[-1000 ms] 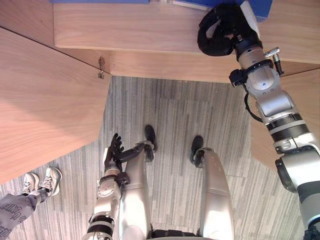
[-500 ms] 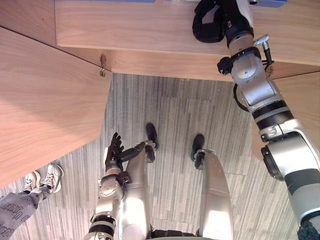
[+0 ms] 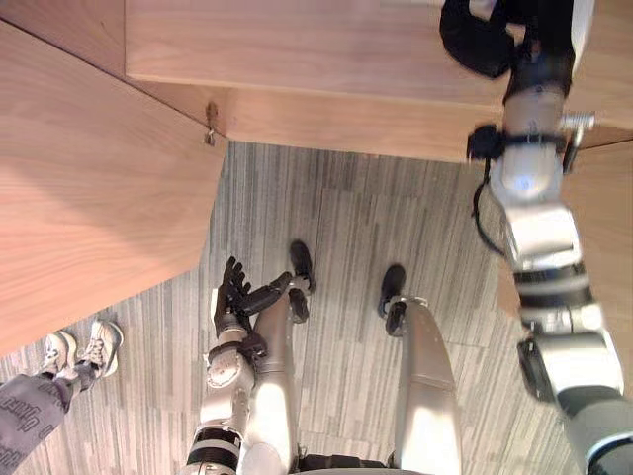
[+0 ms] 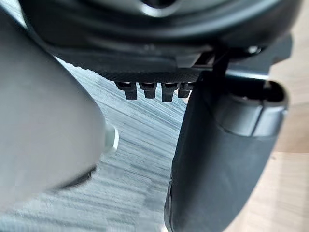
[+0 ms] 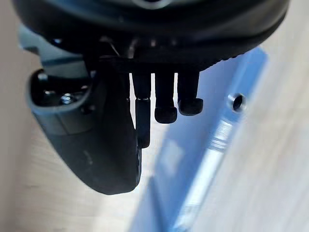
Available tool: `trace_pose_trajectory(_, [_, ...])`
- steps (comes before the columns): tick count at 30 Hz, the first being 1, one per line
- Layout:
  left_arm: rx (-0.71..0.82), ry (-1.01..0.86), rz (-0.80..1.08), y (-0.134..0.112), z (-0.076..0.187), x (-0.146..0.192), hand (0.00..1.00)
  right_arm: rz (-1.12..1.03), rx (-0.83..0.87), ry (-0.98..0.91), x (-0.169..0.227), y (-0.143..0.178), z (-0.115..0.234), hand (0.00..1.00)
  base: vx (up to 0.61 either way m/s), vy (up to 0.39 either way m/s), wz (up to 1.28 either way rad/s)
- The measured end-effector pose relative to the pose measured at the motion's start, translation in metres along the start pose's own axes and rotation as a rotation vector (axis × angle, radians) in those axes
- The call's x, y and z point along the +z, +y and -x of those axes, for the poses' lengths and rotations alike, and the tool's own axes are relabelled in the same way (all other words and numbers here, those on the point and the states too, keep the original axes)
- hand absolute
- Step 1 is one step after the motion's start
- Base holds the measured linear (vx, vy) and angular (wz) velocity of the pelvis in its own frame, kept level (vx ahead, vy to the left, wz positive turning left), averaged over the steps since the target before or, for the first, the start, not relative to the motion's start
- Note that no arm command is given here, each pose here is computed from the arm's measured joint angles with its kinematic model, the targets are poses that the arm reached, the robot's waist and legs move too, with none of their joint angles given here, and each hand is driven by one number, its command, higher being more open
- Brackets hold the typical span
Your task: Walk over to the cabinet, pick up the folder, carry it to the office cabinet, place the folder inside the office cabinet, then close the office cabinet door
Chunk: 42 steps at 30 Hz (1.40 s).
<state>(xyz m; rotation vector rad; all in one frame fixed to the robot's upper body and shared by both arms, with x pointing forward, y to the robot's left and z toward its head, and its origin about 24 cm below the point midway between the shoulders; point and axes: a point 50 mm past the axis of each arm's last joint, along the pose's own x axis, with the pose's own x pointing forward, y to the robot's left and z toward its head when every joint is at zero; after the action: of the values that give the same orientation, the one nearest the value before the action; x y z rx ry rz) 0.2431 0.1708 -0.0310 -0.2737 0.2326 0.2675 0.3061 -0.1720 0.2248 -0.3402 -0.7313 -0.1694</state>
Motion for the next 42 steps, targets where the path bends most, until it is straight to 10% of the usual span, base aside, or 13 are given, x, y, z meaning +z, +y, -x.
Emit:
trace_pose_trajectory(5, [0.001,0.108,-0.095,0.015,0.019,-0.029,1.0,-0.159,0.299,0.369,-0.048,0.048,0.123,0.0,0.06,-0.002,-0.14])
trace_pose_trajectory(6, [0.006,0.153,-0.12,0.021,0.025,-0.039,1.0,-0.201,0.341,0.492,-0.059,0.057,0.154,1.0,0.15,0.005,-0.19])
trace_pose_trajectory(15, [0.061,0.479,-0.265,0.058,0.061,-0.101,1.0,-0.229,0.042,1.369,-0.144,0.038,0.324,1.0,0.16,0.015,-0.23])
trace_pose_trajectory(27, [0.128,0.624,-0.302,0.085,0.087,-0.123,1.0,-0.202,-0.562,1.647,-0.147,-0.04,0.394,1.0,-0.01,0.029,-0.58])
trace_pose_trajectory(34, [0.148,0.68,-0.319,0.1,0.105,-0.129,1.0,-0.199,-0.89,1.472,-0.142,-0.101,0.381,1.0,-0.01,-0.005,-0.45])
trace_pose_trajectory(42, [0.045,0.689,-0.384,0.104,0.109,-0.127,1.0,-0.047,-0.605,1.106,-0.162,-0.17,0.241,1.0,0.03,-0.035,-0.43])
